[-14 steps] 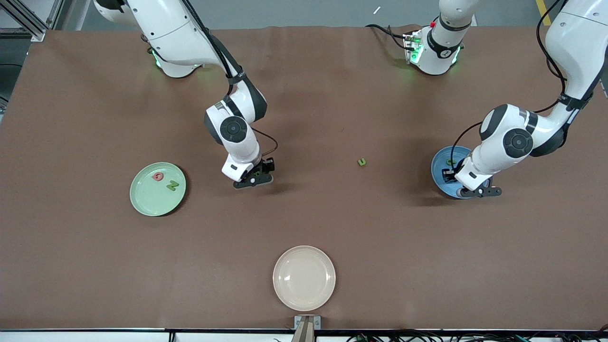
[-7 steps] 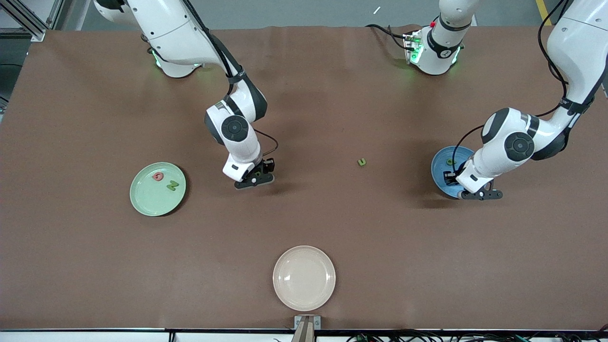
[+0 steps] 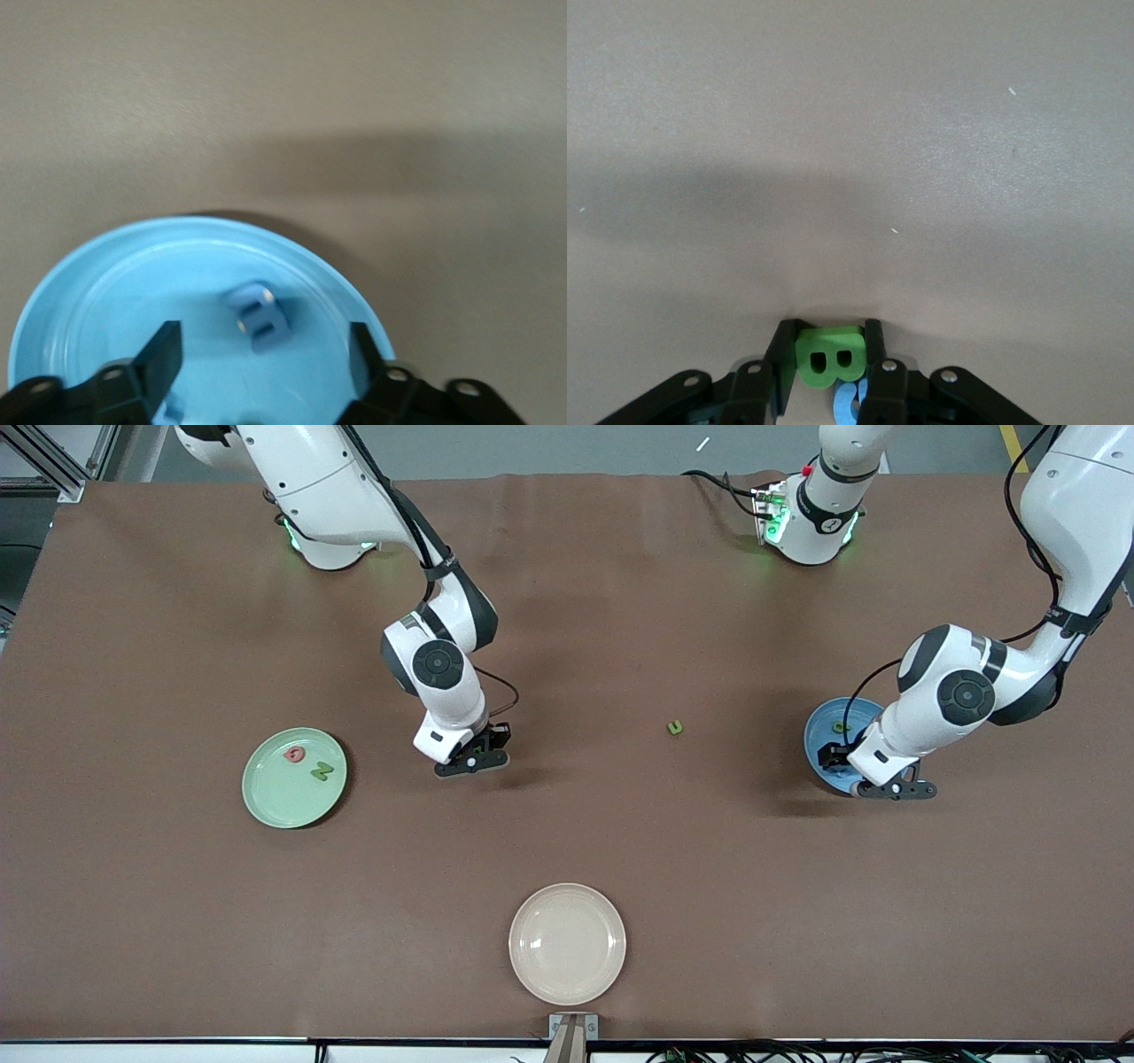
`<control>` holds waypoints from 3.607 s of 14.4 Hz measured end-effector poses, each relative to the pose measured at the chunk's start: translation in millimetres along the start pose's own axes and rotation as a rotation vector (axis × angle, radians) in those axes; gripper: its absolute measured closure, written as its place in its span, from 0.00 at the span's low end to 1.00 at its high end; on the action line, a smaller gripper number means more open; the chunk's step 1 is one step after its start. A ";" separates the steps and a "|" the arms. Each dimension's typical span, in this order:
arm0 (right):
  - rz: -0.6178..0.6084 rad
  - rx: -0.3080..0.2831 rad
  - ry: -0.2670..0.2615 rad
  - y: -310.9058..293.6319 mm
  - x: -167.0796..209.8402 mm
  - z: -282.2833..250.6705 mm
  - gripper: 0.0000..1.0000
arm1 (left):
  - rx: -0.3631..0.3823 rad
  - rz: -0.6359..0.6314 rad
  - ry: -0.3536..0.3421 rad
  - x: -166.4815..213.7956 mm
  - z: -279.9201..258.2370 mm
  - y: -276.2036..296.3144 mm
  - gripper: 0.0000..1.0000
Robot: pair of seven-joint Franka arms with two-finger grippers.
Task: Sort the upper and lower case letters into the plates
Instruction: 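Release the e and reach the n while the right gripper carries the B, then grasp the green n with the left gripper while the right gripper releases the B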
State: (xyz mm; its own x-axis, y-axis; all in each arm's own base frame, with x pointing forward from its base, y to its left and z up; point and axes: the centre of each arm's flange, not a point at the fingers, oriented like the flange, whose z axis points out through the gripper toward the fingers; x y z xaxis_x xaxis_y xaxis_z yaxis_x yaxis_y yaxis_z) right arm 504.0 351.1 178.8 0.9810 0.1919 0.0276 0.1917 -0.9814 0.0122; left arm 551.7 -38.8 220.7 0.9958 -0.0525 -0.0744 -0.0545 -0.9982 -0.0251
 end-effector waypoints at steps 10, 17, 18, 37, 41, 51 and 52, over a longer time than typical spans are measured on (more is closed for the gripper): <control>0.163 -0.034 -0.083 231.2 45.3 -60.0 0.65 | -0.053 -0.373 -0.029 -22.4 -92.6 170.9 0.00; 0.263 -0.020 -0.156 359.9 0.9 -30.8 0.65 | -0.079 -0.533 -0.042 -52.8 -61.6 267.3 0.00; 0.275 -0.019 -0.161 366.3 -2.6 -28.7 0.65 | -0.077 -0.553 -0.036 -54.9 -48.0 277.6 0.00; 0.417 0.038 -0.246 315.3 -30.4 -6.0 0.65 | -0.018 -0.535 -0.003 -64.7 43.5 300.7 0.50; 0.433 0.036 -0.247 322.1 -31.5 -5.9 0.65 | -0.025 -0.536 0.001 -63.0 42.1 301.1 0.63; 0.450 0.038 -0.246 330.8 -32.5 -6.1 0.60 | -0.042 -0.564 0.092 -22.6 -1.9 259.4 0.74; 0.450 0.038 -0.244 331.2 -32.1 -6.8 0.49 | -0.030 -0.534 0.107 -15.4 -17.2 247.4 0.74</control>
State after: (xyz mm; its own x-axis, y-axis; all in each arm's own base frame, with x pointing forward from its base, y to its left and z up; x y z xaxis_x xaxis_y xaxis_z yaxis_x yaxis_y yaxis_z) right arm 535.8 20.0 188.7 0.9439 -0.2525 -0.2126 -0.2549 -0.9668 0.0166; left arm 524.1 -285.4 232.8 0.8865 0.4607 0.0428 0.4612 -0.8873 -0.0027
